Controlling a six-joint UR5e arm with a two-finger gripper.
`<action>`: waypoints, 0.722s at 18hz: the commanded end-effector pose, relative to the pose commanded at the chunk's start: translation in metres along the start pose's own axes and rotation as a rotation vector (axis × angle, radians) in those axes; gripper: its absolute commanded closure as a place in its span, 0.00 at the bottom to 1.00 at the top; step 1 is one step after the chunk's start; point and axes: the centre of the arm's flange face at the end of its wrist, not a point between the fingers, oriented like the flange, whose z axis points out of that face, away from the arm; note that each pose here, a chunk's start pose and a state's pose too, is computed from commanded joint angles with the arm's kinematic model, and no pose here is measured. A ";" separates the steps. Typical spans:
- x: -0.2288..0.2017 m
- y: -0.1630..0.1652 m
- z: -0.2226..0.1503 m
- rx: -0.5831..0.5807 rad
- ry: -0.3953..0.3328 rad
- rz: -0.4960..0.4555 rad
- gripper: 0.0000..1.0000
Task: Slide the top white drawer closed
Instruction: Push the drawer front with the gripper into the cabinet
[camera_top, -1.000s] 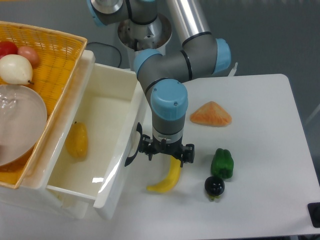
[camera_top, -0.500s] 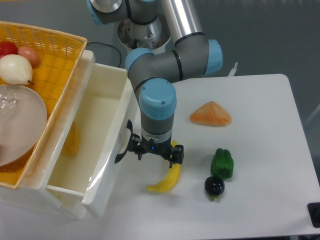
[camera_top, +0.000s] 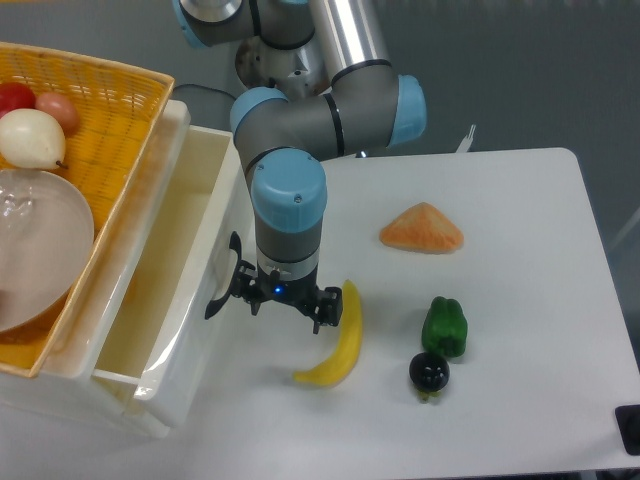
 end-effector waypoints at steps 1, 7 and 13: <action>0.007 -0.002 0.001 0.000 0.001 0.011 0.00; 0.026 -0.009 0.000 0.003 0.005 0.041 0.00; 0.041 -0.013 -0.001 0.005 0.006 0.065 0.00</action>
